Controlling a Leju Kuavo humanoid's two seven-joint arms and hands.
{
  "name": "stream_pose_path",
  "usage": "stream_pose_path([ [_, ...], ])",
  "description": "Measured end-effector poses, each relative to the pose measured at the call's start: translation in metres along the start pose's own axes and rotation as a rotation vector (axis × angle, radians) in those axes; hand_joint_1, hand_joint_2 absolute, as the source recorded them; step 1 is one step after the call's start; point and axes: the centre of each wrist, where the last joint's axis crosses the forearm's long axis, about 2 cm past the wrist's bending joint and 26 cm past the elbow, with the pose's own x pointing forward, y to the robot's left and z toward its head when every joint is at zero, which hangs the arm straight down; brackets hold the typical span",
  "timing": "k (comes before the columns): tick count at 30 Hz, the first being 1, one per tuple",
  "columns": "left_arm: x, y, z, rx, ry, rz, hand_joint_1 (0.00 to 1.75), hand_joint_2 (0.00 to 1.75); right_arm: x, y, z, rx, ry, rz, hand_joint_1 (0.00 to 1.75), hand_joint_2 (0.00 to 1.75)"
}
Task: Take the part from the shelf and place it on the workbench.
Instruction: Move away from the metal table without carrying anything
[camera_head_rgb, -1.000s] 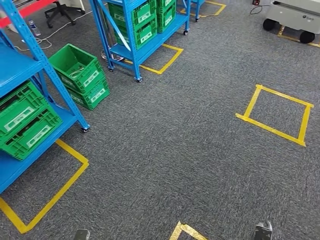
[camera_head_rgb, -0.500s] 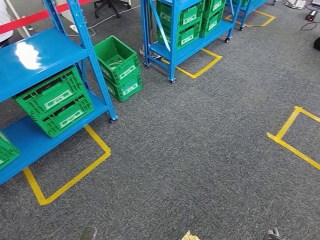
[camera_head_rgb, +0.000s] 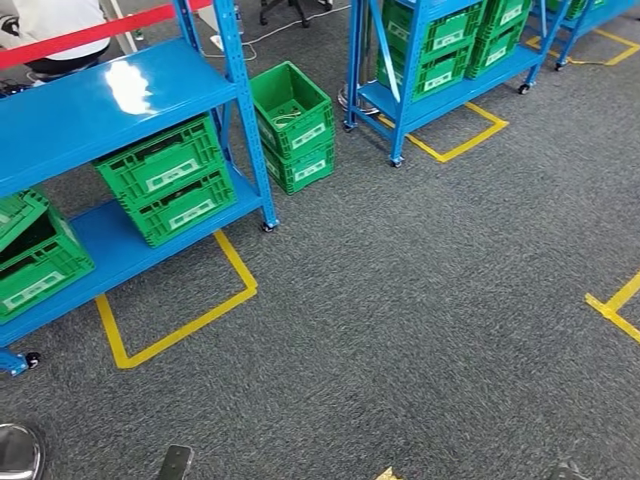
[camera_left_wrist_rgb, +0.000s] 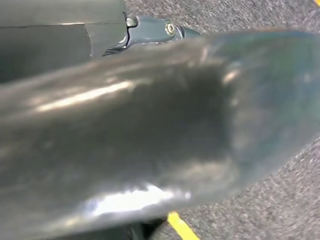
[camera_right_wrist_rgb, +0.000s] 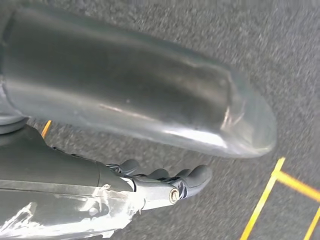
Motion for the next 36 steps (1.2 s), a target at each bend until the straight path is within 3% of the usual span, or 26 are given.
stream_pose_path([
  [8, 0.004, -0.001, -0.002, -0.008, -0.011, 0.016, 0.00, 0.00, 0.007, -0.004, -0.017, -0.014, -0.008, -0.003, 0.00, 0.00],
  [36, 0.002, -0.002, -0.001, -0.004, -0.016, 0.053, 0.00, 0.00, -0.001, -0.032, -0.030, 0.007, 0.027, 0.090, 0.00, 0.00],
])
